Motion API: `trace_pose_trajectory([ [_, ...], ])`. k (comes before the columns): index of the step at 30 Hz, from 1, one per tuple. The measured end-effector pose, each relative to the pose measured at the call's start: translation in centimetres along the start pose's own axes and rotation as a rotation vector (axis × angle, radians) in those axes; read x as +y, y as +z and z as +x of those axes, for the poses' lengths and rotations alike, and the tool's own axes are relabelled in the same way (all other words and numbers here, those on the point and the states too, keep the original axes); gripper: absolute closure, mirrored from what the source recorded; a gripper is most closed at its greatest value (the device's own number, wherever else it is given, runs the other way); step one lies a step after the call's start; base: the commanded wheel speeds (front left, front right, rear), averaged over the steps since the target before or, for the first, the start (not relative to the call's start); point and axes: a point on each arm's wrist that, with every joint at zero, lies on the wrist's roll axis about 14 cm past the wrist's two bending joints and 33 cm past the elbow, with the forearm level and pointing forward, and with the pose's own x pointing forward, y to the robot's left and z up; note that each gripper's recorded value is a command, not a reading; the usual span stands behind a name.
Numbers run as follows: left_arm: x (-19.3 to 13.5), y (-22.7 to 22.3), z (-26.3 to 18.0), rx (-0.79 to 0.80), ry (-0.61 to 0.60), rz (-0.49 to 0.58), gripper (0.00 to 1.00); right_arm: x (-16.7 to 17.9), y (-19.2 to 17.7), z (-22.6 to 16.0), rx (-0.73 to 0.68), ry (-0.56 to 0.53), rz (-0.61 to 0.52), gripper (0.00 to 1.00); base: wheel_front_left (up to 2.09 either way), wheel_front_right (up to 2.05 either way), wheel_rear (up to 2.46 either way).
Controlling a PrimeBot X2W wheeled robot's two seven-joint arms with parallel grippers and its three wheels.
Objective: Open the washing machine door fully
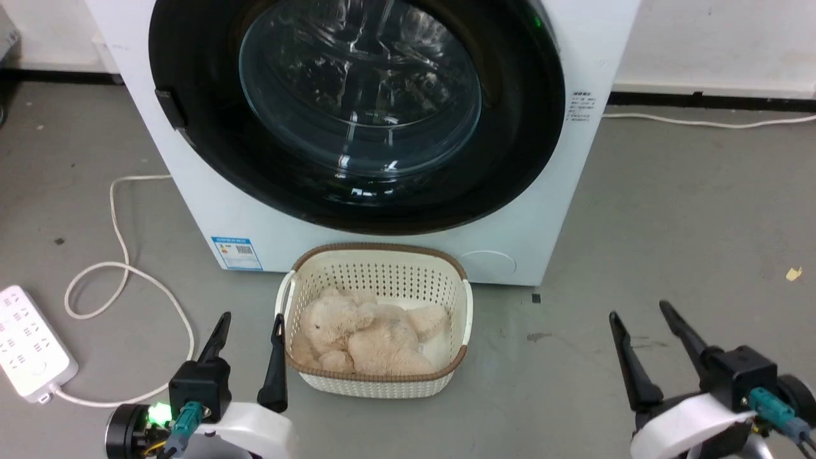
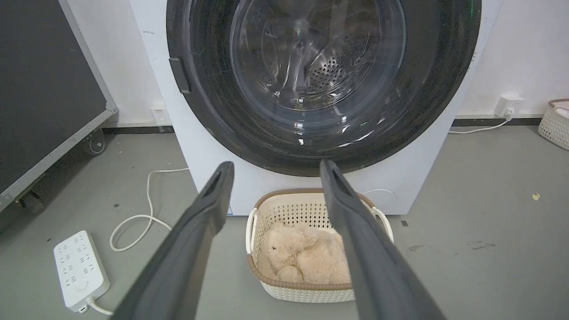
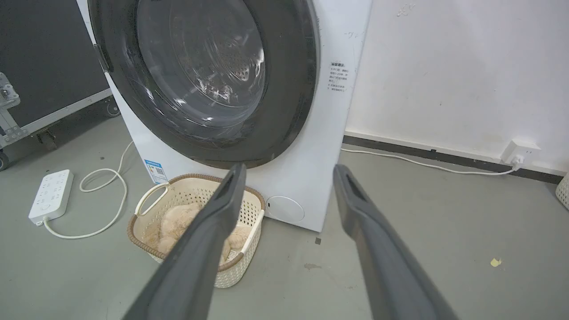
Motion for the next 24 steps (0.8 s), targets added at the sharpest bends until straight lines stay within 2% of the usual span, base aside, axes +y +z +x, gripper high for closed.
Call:
trace_pose_trajectory([
  [20, 0.2, -0.7, 1.7, -0.004, 0.004, 0.000, 0.00, -0.6, 3.1, 5.5, -0.099, 0.001, 0.032, 0.00, 0.00, 0.00, 0.00],
  [21, 0.2, -0.7, 1.8, -0.008, 0.004, 0.000, 0.00, -0.7, 3.3, 5.8, -0.102, -0.002, 0.044, 0.05, 0.00, 0.00, 0.00],
  [22, 0.2, -0.7, 1.8, -0.010, 0.004, 0.000, 0.00, -0.9, 3.6, 6.1, -0.110, -0.006, 0.056, 0.74, 0.00, 0.00, 0.00],
  [23, 0.2, -0.8, 1.8, -0.009, 0.004, 0.000, 0.00, -1.0, 3.8, 6.4, -0.113, -0.009, 0.067, 1.00, 0.00, 0.00, 0.00],
  [24, 0.2, -0.8, 1.8, -0.007, 0.005, 0.000, 0.00, -1.2, 4.0, 6.7, -0.117, -0.012, 0.080, 1.00, 0.00, 0.00, 0.00],
])
